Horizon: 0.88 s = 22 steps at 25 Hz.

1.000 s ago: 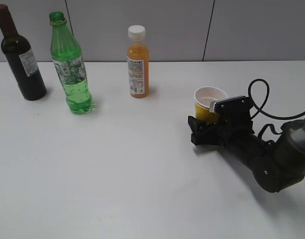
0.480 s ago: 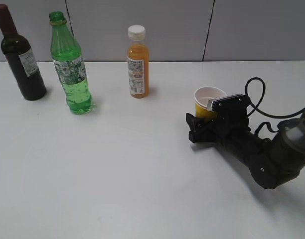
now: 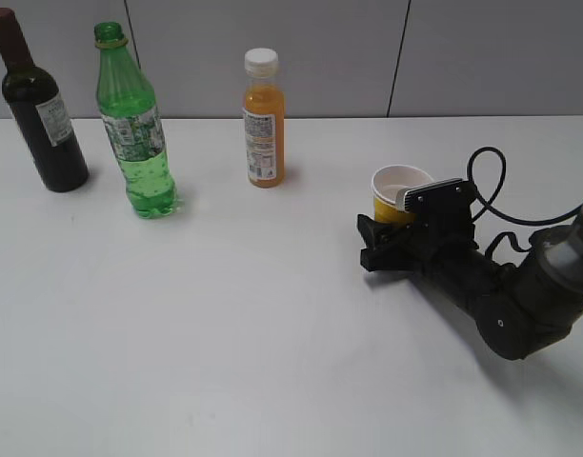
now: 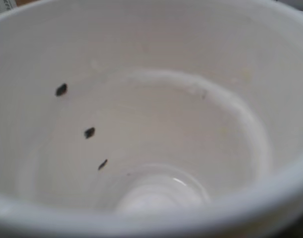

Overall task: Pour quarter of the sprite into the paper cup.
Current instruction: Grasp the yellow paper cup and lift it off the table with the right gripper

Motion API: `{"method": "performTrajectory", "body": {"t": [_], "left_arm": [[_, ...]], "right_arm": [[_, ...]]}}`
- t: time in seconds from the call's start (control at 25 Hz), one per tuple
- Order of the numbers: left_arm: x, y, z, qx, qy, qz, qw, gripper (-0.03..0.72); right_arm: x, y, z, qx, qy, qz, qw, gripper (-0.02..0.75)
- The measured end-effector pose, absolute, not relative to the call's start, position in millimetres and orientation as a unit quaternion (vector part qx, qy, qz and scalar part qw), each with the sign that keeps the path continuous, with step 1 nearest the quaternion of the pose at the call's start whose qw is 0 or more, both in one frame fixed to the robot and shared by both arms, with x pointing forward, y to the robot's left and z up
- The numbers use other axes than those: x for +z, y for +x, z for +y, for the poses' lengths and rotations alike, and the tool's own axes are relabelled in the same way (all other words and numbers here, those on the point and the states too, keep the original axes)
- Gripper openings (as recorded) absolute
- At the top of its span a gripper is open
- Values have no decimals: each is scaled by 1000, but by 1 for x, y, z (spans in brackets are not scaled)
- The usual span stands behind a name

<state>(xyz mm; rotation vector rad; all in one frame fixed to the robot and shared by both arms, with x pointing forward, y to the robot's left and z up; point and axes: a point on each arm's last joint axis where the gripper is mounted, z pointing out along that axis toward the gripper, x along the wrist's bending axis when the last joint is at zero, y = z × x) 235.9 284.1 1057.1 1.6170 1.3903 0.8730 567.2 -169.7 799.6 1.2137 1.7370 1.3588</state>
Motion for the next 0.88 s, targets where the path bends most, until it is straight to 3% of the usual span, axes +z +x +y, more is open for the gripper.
{"method": "performTrajectory", "body": {"t": [0.2, 0.64, 0.88], "left_arm": [[1057, 236, 284, 346, 641, 551, 407, 589], [1057, 236, 284, 346, 641, 551, 407, 589], [1057, 236, 284, 346, 641, 551, 407, 589]], "right_arm": [[800, 567, -170, 515, 459, 655, 307, 446], [801, 567, -169, 520, 458, 652, 307, 445], [818, 564, -163, 536, 424, 669, 291, 443]]}}
